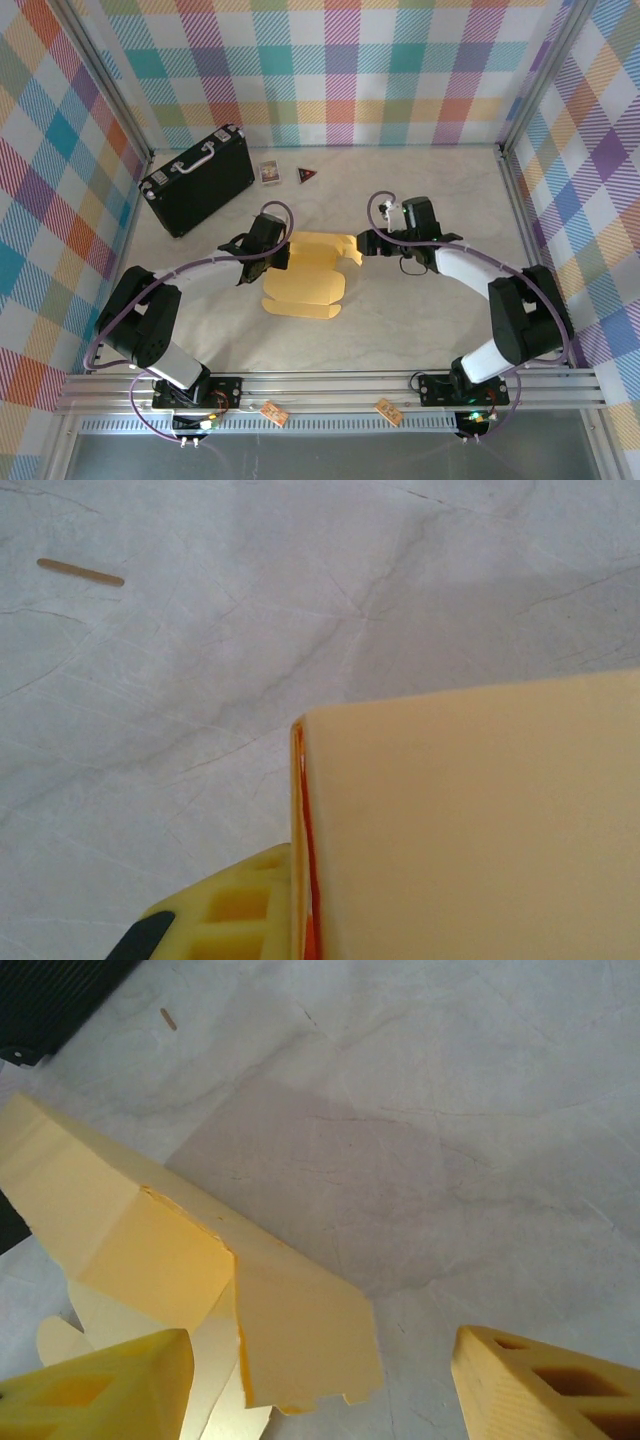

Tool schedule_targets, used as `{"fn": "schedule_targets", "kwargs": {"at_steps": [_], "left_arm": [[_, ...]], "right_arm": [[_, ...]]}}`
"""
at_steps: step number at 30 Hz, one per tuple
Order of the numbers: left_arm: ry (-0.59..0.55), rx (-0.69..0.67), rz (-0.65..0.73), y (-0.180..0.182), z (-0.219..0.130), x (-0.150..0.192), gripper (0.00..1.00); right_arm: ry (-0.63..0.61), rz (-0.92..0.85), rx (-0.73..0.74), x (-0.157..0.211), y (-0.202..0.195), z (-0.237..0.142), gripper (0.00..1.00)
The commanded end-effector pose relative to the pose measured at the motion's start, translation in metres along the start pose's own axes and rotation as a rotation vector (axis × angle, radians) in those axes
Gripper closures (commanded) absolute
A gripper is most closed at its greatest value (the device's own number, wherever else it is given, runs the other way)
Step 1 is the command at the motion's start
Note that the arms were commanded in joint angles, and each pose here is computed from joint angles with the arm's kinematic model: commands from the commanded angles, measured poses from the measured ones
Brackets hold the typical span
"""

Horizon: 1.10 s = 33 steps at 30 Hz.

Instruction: Fold the paper box

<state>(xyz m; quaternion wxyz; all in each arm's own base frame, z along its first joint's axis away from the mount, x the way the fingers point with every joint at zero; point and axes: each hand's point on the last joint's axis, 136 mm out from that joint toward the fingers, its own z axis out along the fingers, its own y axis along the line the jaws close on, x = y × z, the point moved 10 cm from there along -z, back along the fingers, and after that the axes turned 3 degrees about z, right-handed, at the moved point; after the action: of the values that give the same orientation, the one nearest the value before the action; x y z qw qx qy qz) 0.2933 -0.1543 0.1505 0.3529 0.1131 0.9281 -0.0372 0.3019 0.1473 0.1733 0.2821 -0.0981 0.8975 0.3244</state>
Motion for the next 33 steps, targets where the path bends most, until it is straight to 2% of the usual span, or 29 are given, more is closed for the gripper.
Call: {"fn": "schedule_targets", "kwargs": {"at_steps": [1, 4, 7, 14, 21, 24, 29, 33], "left_arm": [[-0.004, -0.028, -0.05, 0.006, -0.005, 0.004, 1.0], [-0.023, -0.011, -0.07, 0.006, -0.01, 0.002, 1.0], [-0.032, -0.012, -0.073, 0.006, -0.013, 0.001, 1.0], [-0.028, -0.008, -0.068, 0.004, -0.013, 0.001, 1.0], [-0.046, -0.019, -0.069, 0.005, -0.018, 0.0, 1.0], [-0.04, -0.021, -0.068, 0.005, -0.016, 0.0, 1.0], [-0.033, -0.02, -0.066, 0.005, -0.014, 0.001, 1.0], [-0.034, -0.017, -0.067, 0.004, -0.014, 0.0, 1.0]], "right_arm": [[0.027, 0.027, 0.001, -0.01, 0.003, -0.006, 0.31], [0.098, 0.029, 0.053, -0.012, 0.002, -0.006, 0.3], [0.111, 0.011, 0.12, -0.014, -0.005, -0.006, 0.31], [0.14, 0.0, -0.045, -0.013, -0.002, 0.007, 0.36], [0.117, 0.019, -0.118, -0.011, 0.001, 0.01, 0.36], [0.096, 0.031, -0.102, -0.01, -0.001, 0.01, 0.37], [0.018, 0.06, 0.005, -0.008, -0.009, 0.006, 0.37], [-0.024, 0.078, -0.039, -0.01, -0.002, -0.001, 0.37]]}}
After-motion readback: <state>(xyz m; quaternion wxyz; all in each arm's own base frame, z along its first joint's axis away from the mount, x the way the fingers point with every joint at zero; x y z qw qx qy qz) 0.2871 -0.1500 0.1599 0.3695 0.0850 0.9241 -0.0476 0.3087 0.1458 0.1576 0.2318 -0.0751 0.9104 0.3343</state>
